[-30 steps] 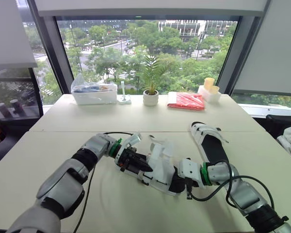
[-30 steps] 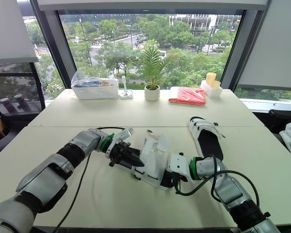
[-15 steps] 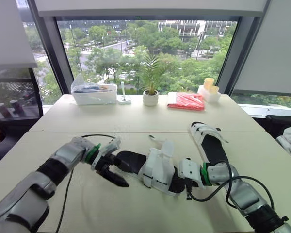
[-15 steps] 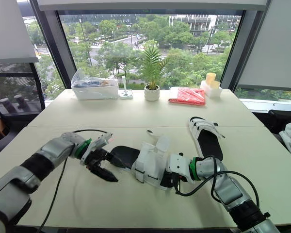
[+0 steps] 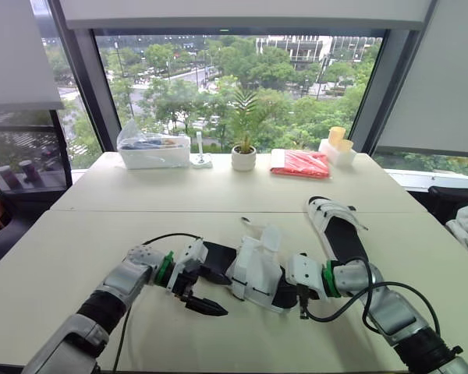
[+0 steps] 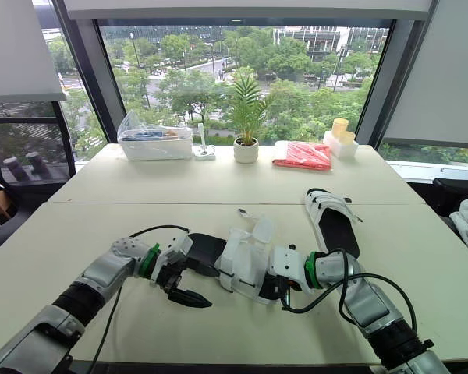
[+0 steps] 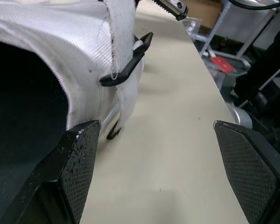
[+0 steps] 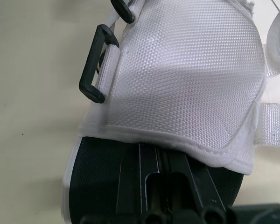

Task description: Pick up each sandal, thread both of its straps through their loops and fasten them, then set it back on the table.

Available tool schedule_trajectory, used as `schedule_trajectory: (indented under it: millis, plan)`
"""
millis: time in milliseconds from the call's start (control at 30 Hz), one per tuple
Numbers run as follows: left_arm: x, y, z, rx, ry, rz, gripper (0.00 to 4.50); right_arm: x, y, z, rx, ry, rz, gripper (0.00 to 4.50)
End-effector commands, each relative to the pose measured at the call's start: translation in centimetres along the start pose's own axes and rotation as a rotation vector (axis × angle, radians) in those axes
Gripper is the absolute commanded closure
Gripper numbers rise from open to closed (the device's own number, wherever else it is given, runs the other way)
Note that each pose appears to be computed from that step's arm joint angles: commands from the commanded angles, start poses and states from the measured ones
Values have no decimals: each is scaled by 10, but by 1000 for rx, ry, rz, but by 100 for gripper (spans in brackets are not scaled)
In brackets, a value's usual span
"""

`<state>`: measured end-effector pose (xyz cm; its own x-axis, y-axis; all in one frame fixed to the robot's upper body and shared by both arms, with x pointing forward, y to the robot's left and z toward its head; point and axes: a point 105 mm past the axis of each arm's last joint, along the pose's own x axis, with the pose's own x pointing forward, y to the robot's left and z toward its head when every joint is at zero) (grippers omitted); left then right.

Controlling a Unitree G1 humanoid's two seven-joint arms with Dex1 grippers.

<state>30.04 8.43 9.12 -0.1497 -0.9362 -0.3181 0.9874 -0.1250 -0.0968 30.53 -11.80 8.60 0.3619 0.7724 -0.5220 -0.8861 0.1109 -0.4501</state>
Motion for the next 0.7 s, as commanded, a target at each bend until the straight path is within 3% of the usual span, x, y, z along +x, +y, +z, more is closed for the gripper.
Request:
schedule_trajectory:
  millis: [33, 200, 233, 300, 500, 600, 700]
  plan:
    - [4, -3, 12, 54, -25, -21, 51, 13, 27, -19, 57, 60, 102, 450]
    - [11, -5, 11, 54, -25, -39, 51, 13, 26, -19, 56, 61, 103, 450]
    - [12, -4, 11, 53, -24, -37, 74, 13, 26, -19, 56, 60, 103, 450]
    - [14, -2, 10, 53, -25, -26, 140, 14, 26, -18, 56, 60, 103, 450]
    - [13, -3, 7, 32, -20, -9, 445, 14, 27, -19, 58, 61, 106, 450]
    - [11, -11, 2, -7, 7, -43, 445, 14, 28, -20, 60, 63, 110, 450]
    - [4, -40, 0, -91, 48, -172, 445, 13, 28, -20, 60, 64, 114, 450]
